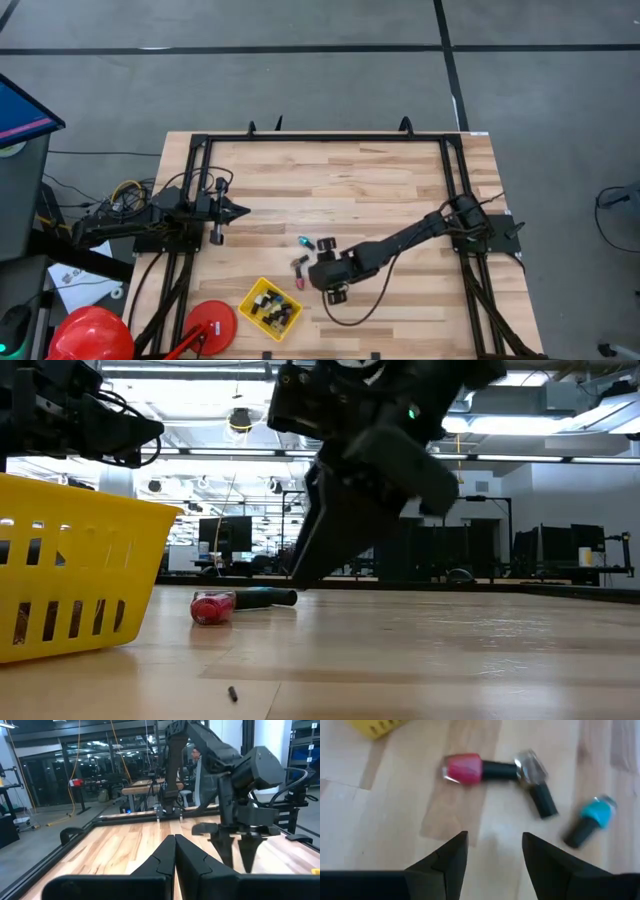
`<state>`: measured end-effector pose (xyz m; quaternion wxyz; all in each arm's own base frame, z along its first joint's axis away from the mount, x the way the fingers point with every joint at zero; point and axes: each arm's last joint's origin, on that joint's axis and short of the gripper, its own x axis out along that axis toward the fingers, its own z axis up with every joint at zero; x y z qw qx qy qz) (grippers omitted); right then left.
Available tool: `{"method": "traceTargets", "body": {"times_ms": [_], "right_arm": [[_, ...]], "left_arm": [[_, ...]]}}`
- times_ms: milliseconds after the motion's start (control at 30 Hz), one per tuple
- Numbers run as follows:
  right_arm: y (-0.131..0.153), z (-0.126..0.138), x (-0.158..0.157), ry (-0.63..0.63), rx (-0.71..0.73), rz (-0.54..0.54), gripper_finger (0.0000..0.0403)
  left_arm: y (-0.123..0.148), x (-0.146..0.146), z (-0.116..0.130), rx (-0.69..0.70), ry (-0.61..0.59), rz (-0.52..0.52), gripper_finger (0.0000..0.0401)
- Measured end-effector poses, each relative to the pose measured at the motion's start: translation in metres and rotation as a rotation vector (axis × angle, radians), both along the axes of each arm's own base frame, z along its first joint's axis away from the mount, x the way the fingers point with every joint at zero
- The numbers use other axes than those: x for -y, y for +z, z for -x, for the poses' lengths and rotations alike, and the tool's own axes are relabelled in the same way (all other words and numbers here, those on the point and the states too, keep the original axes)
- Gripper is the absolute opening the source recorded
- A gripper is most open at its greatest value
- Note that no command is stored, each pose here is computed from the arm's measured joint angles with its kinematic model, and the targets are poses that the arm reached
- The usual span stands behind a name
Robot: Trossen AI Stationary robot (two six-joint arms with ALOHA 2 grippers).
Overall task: Pick & Place Nail Polish
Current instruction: Put the brown nail polish into the yellow basket
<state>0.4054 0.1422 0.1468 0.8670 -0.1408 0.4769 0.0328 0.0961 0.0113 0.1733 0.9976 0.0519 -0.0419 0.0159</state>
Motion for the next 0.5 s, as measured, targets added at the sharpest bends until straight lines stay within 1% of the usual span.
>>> {"method": "traceTargets", "body": {"times_ms": [133, 300, 400, 500], "right_arm": [[-0.011, 0.001, -0.002, 0.103, 0.078, 0.013, 0.0185], [-0.011, -0.005, 0.007, 0.203, 0.103, 0.053, 0.0211], [-0.01, -0.009, 0.018, 0.21, 0.111, 0.076, 0.0227], [-0.011, -0.013, 0.032, 0.182, 0.103, 0.081, 0.0236]], "left_arm": [[0.0, 0.0, 0.0, 0.0, 0.0, 0.0, 0.0001], [0.0, 0.0, 0.0, 0.0, 0.0, 0.0, 0.0001], [0.0, 0.0, 0.0, 0.0, 0.0, 0.0, 0.0001], [0.0, 0.0, 0.0, 0.0, 0.0, 0.0, 0.0001]]}}
